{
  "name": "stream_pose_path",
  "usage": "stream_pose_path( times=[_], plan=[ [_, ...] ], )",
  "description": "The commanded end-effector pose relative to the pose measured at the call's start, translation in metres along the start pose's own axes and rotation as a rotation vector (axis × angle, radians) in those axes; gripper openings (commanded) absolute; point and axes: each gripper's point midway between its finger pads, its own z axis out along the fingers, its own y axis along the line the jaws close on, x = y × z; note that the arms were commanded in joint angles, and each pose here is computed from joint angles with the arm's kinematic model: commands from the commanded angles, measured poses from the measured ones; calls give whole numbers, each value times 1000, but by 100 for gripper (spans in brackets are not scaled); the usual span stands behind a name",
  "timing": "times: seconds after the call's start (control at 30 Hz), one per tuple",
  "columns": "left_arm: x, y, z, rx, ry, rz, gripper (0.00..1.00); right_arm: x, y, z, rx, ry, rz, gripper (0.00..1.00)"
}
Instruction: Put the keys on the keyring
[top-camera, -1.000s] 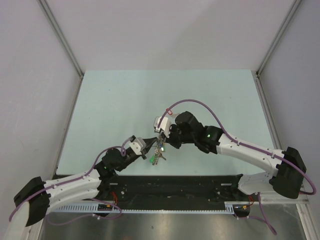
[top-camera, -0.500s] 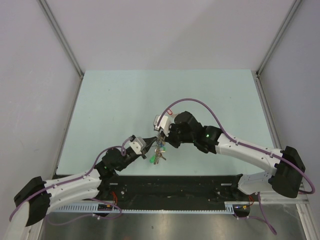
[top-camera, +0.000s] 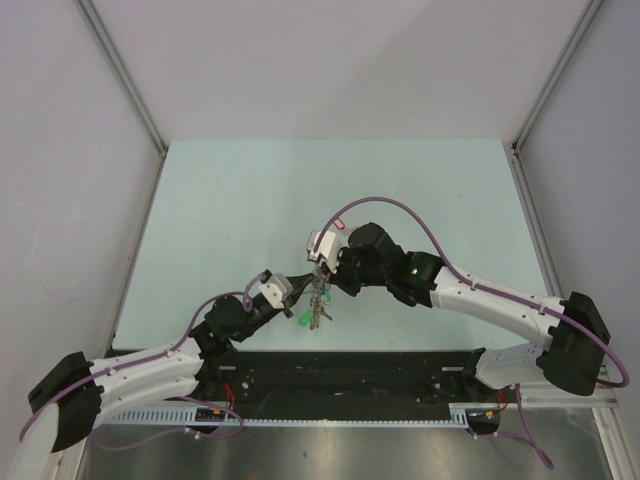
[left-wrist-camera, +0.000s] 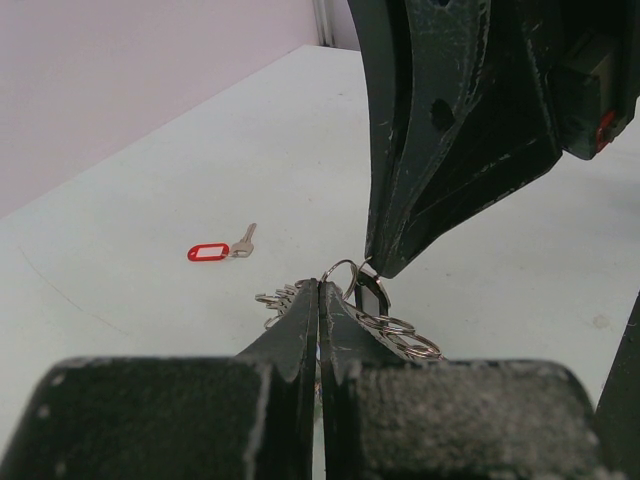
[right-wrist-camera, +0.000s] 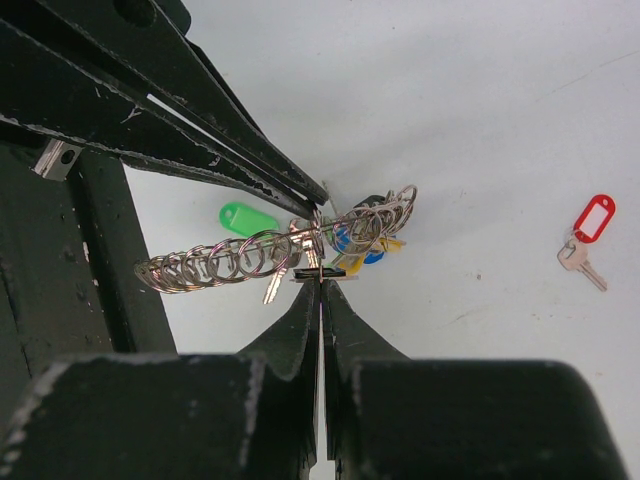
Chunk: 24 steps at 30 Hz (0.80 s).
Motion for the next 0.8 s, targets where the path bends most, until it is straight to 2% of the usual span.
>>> stream_pose_path(
  times=[0.0, 0.77],
  plan=[
    [-32, -10, 7, 60, -103, -24, 1, -60, -3, -1, 2, -191, -35, 0],
    [-32, -12, 9, 73, -95, -23, 0, -78, 0, 1, -25, -256, -54, 0]
  ],
)
